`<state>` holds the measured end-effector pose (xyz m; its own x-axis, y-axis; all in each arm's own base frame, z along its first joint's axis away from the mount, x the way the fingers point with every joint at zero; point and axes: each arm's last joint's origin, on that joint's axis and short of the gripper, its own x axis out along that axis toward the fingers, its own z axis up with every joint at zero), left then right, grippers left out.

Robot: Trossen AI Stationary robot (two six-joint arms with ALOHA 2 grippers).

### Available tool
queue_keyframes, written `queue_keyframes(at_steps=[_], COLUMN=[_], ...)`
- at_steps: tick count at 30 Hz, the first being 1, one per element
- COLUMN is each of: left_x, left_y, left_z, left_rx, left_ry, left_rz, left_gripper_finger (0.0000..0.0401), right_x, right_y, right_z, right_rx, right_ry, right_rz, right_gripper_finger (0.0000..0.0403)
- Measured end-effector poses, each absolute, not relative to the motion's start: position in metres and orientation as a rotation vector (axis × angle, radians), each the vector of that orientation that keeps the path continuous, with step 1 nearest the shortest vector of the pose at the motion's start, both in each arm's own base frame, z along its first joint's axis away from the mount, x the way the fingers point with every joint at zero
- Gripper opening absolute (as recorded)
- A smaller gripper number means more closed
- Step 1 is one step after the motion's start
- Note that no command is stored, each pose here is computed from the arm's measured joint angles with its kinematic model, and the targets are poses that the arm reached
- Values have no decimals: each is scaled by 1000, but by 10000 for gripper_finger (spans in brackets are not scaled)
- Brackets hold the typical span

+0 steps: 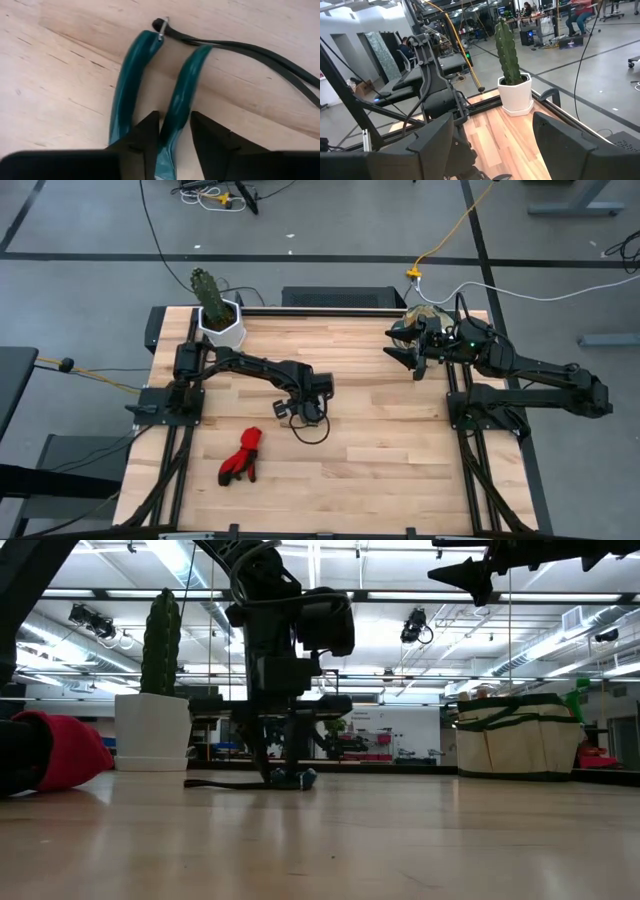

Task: Pick & Place Garden tools in Gardening bag
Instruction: Put the green shear scissors into the white gardening bag

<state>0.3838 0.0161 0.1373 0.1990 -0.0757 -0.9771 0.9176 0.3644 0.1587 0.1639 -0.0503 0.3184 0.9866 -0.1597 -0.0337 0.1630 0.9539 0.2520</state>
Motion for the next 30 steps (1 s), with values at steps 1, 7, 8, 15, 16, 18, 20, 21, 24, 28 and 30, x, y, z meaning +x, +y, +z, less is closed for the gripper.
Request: queue_keyframes(at_steps=[1, 7, 8, 15, 16, 18, 20, 21, 24, 28, 30], left_x=[384, 383, 383, 383, 383, 383, 382, 382, 382, 383, 384], left_y=[16, 16, 16, 16, 16, 16, 16, 16, 16, 16, 16], left_z=[137, 137, 137, 136, 136, 136, 136, 136, 136, 138, 141], left_rx=[943, 942, 941, 941, 940, 940, 939, 939, 940, 944, 945], left_ry=[1149, 1155, 1156, 1157, 1158, 1160, 1162, 1163, 1163, 1170, 1173], left_rz=[-865, -869, -870, -870, -870, -871, -872, -872, -872, -869, -868], left_gripper_finger=[113, 84, 80, 65, 64, 63, 63, 62, 62, 61, 61], right_x=[164, 164, 164, 164, 164, 164, 164, 164, 164, 164, 164], right_y=[-50, -50, -50, -50, -50, -50, -50, -50, -50, -51, -51], right_z=[318, 318, 318, 318, 318, 318, 318, 318, 318, 318, 318], right_rx=[257, 257, 257, 256, 257, 256, 256, 256, 256, 252, 252], right_ry=[13, 13, 13, 13, 13, 13, 13, 13, 13, 12, 9], right_rz=[-164, -164, -164, -164, -164, -164, -164, -164, -164, -175, -191], right_gripper_finger=[276, 276, 276, 276, 276, 276, 276, 276, 276, 276, 276])
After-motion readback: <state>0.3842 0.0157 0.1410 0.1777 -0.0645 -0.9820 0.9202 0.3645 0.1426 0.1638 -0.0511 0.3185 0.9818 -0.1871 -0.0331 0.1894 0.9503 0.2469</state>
